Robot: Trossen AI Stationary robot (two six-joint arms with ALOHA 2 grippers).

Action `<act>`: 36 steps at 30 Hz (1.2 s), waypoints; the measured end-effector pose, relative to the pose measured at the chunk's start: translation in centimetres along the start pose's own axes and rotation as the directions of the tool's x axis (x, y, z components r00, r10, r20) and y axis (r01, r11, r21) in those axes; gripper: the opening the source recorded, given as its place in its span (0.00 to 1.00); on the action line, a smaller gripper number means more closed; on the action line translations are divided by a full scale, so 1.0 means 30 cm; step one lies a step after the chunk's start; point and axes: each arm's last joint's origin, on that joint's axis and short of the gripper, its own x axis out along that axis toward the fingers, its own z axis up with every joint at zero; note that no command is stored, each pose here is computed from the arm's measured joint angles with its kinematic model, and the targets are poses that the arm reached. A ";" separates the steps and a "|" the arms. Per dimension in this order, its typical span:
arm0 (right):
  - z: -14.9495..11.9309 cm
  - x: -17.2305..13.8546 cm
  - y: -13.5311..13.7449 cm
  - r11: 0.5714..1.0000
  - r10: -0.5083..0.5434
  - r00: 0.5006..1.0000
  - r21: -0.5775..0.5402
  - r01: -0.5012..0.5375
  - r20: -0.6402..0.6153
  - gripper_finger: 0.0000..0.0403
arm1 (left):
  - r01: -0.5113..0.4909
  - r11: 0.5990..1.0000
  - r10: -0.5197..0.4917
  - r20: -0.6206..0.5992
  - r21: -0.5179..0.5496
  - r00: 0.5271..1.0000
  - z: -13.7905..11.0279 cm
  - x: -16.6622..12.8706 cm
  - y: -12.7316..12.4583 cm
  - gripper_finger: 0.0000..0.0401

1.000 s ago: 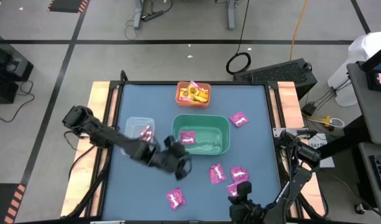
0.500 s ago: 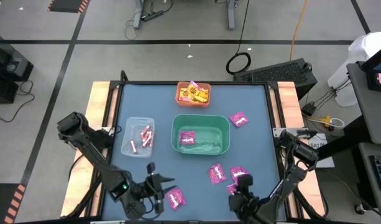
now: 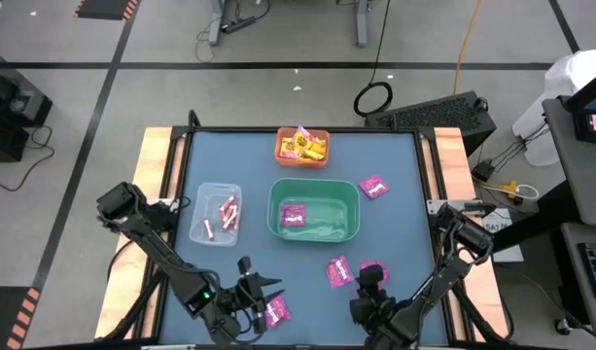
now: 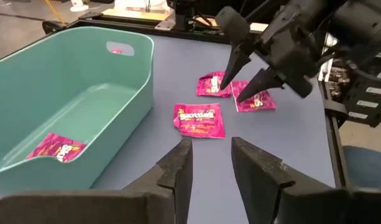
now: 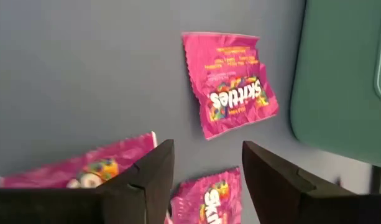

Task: Sort candy
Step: Put the purple candy into the green bin

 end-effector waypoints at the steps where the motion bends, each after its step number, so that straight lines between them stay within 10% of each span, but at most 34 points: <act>1: -0.003 0.012 -0.002 1.000 -0.007 1.000 -0.001 0.007 0.000 0.45 | -0.001 1.000 0.001 0.000 -0.001 1.000 0.001 0.001 0.001 0.29; 24: 0.014 0.156 -0.050 1.000 -0.009 1.000 0.011 0.009 0.004 0.36 | 0.004 1.000 -0.004 0.009 -0.012 1.000 0.007 0.005 0.000 0.29; 36: 0.042 0.186 -0.067 0.996 0.067 0.998 0.065 -0.066 -0.019 0.02 | 0.002 1.000 -0.002 0.009 -0.012 1.000 0.008 0.007 0.001 0.29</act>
